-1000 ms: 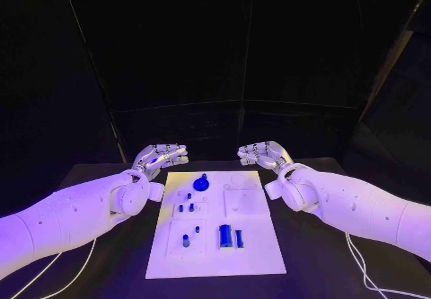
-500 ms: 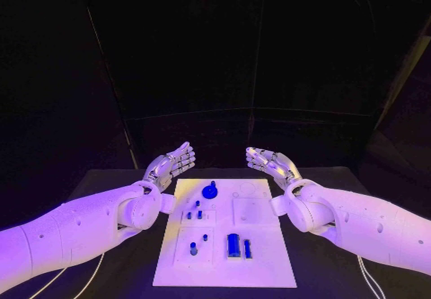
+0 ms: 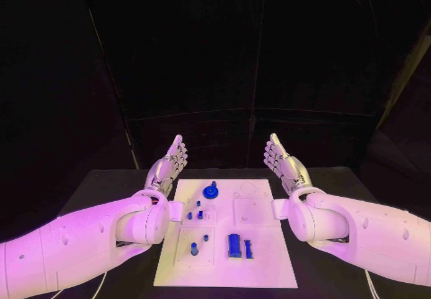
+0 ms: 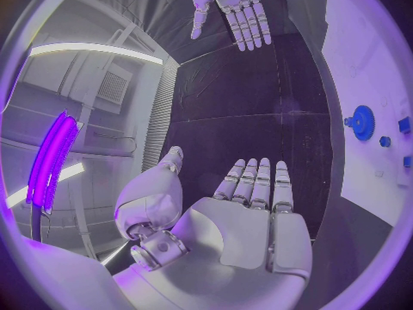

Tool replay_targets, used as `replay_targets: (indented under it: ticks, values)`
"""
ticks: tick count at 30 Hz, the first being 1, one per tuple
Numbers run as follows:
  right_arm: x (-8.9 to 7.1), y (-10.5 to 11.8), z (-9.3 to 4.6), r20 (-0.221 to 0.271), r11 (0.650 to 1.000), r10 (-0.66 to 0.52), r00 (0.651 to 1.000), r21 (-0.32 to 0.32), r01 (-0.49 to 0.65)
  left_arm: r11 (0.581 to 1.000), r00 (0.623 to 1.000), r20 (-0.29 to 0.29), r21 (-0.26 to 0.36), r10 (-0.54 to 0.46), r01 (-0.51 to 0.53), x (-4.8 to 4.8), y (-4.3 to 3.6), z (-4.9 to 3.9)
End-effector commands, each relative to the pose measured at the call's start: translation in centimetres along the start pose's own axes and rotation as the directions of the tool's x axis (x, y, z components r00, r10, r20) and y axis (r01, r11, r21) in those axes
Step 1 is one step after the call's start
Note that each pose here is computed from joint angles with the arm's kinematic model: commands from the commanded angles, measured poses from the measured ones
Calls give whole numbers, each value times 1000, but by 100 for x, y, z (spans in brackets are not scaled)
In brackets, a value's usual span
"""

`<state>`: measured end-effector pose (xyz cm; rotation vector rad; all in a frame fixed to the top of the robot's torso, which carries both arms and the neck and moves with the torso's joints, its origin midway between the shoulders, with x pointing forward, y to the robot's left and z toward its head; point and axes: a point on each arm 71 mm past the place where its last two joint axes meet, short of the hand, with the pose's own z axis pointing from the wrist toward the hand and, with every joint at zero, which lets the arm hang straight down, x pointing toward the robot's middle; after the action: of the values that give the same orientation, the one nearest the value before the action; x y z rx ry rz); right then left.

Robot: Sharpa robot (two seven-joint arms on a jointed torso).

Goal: Assemble the parts on the task board

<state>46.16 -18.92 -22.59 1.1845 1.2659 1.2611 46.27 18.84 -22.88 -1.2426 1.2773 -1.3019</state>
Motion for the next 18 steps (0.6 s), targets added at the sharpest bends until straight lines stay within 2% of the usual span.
replay_targets:
  ticks: [1, 18]
  values:
    - [-32, 17, -1, 54, 1000, 5, 999, -8, -5, 998, 996, 74, 39, 51, -54, -36, -48, -15]
    - [-32, 17, -1, 54, 1000, 5, 999, -8, -5, 998, 996, 74, 39, 51, -54, -36, -48, -15]
